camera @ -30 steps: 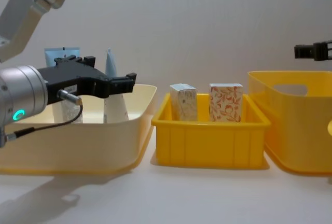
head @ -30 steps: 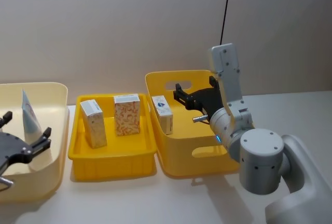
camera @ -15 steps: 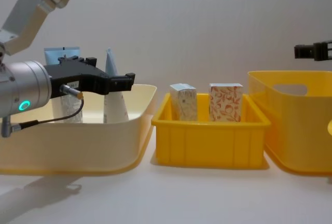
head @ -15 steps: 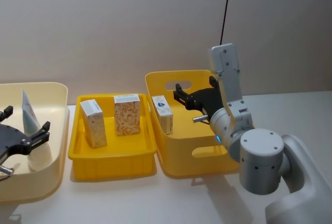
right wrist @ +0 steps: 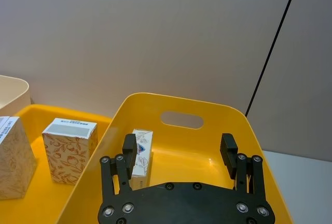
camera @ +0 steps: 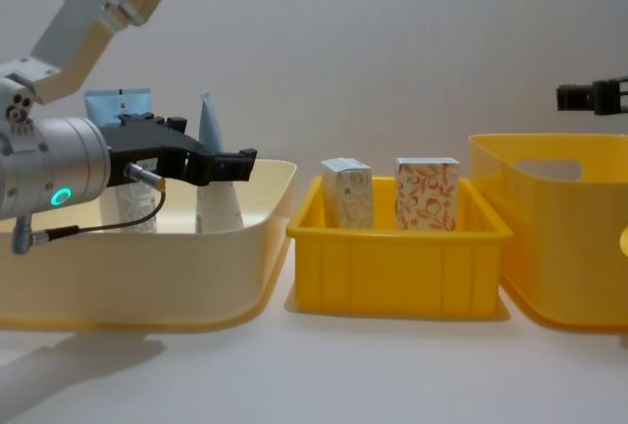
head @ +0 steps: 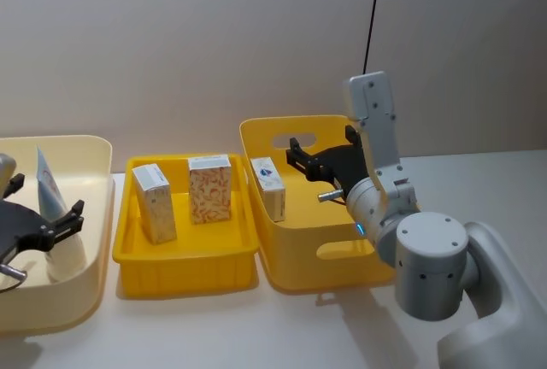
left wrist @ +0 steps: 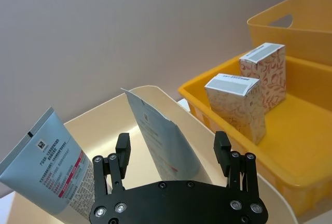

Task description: Bimanual collaborative sorting of washing and personal care products

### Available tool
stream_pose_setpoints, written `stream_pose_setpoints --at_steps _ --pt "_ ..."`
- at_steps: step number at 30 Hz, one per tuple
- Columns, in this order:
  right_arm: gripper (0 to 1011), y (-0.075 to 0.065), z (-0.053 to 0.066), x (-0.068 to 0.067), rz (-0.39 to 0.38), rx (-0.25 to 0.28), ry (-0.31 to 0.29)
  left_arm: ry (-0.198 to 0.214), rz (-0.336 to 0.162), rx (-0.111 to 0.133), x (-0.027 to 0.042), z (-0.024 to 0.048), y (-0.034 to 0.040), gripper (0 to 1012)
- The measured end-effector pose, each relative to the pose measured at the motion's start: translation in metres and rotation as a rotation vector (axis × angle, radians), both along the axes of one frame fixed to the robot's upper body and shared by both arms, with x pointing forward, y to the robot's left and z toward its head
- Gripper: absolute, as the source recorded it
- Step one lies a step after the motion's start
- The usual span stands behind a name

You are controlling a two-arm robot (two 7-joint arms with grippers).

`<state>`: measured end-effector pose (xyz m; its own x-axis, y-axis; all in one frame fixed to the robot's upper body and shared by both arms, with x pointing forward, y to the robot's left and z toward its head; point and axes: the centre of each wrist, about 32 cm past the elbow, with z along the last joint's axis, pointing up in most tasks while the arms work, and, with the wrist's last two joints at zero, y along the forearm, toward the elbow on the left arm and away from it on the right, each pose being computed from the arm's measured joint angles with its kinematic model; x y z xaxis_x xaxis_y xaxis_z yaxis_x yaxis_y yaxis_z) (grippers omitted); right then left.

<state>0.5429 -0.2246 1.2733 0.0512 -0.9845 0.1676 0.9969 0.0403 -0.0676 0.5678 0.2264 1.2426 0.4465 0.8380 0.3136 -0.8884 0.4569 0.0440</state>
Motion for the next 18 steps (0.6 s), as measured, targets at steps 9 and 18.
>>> stream_pose_setpoints --at_steps 9,18 --pt "1001 0.0000 0.0000 0.0000 0.000 0.000 0.000 0.015 0.018 0.039 0.0053 0.0003 -0.0033 1003" --pt "1001 0.0000 0.0000 0.0000 0.000 0.000 0.000 0.018 0.030 0.052 0.0089 -0.0023 -0.0045 1003"
